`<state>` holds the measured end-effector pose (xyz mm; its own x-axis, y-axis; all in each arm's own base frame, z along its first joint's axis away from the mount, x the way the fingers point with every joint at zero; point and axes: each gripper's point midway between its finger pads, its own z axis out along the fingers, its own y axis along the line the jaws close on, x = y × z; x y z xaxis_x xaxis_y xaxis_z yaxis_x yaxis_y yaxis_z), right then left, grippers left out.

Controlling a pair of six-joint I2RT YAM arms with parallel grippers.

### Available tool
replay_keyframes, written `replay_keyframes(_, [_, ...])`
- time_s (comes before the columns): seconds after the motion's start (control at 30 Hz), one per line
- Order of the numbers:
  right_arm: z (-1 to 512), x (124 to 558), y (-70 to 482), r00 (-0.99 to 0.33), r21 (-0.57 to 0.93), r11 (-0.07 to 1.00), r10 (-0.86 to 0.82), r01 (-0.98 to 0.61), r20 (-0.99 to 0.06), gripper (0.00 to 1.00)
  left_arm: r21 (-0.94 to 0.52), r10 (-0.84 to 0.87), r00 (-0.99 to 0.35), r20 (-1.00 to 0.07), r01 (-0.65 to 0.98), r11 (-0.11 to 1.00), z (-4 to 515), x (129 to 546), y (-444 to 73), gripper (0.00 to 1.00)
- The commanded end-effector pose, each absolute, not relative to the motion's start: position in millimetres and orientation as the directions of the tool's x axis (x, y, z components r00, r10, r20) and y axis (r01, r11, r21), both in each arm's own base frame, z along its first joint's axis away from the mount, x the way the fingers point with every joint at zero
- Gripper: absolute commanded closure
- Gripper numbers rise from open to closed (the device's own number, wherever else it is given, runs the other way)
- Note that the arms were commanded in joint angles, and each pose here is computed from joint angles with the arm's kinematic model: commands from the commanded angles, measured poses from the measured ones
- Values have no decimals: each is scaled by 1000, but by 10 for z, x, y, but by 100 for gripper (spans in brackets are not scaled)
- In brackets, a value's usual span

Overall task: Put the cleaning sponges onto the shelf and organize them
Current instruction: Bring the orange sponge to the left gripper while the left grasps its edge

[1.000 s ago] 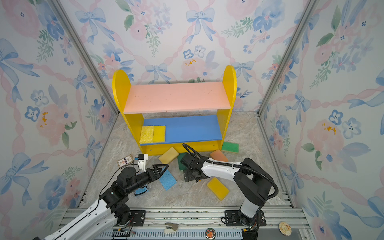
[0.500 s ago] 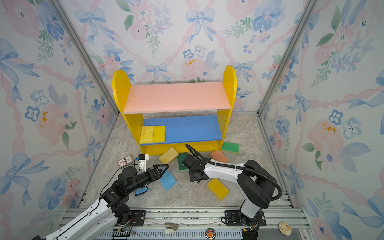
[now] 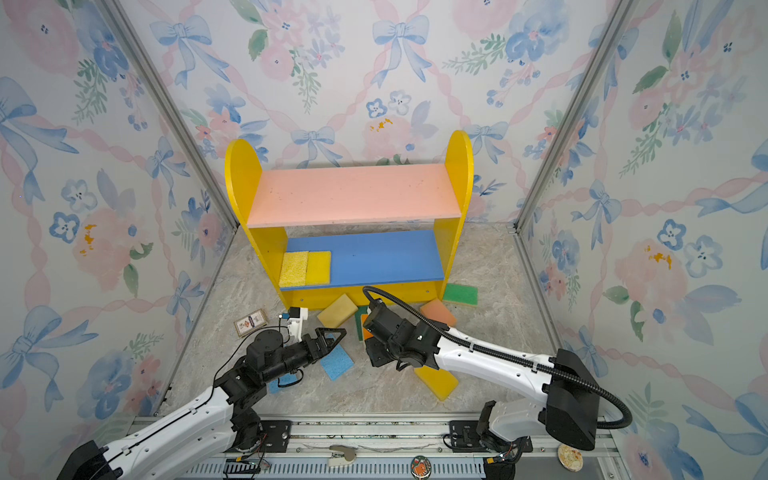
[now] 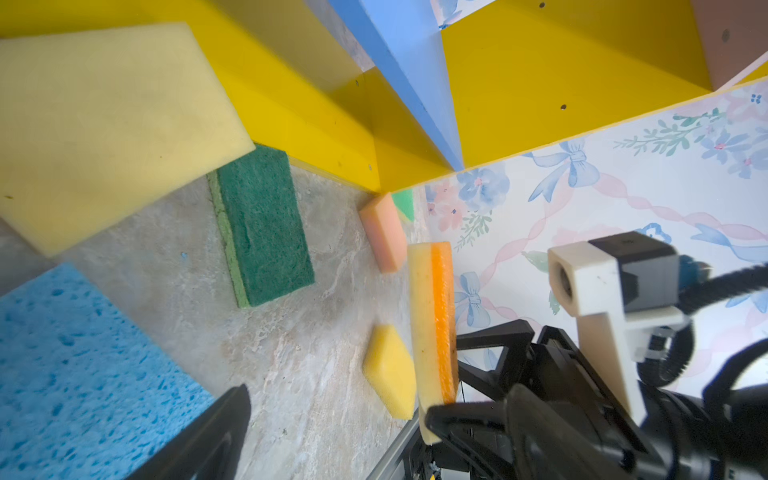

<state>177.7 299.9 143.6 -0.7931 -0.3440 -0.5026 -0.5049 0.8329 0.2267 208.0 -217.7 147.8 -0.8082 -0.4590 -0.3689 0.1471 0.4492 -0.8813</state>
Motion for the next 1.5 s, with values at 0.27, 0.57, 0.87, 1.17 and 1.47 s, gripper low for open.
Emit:
replay_keyframes(0.27, [1701, 1543, 3568, -715, 298, 697, -433, -652, -549, 44, -888, -456, -798, -393, 200, 415, 1676, 2132, -2289, 23])
replay_keyframes(0.57, [1736, 1543, 3568, -748, 392, 675, -374, -625, -549, 36, -904, -464, -801, -378, 212, 371, 1701, 2108, -2296, 85])
replay_keyframes(0.87, [2049, 1586, 3159, -848, 673, 545, -155, -501, -506, 12, -925, -486, -791, -372, 269, 270, 1998, 2103, -2093, 91])
replay_keyframes(1.17, [2244, 1502, 3344, -874, 798, 367, -112, -478, -473, 21, -922, -474, -792, -386, 346, 174, 2370, 2019, -2116, 91])
replay_keyframes(1.47, [2204, 1487, 3435, -885, 817, 345, -119, -462, -450, 34, -923, -483, -788, -382, 352, 154, 2446, 2015, -2109, 90])
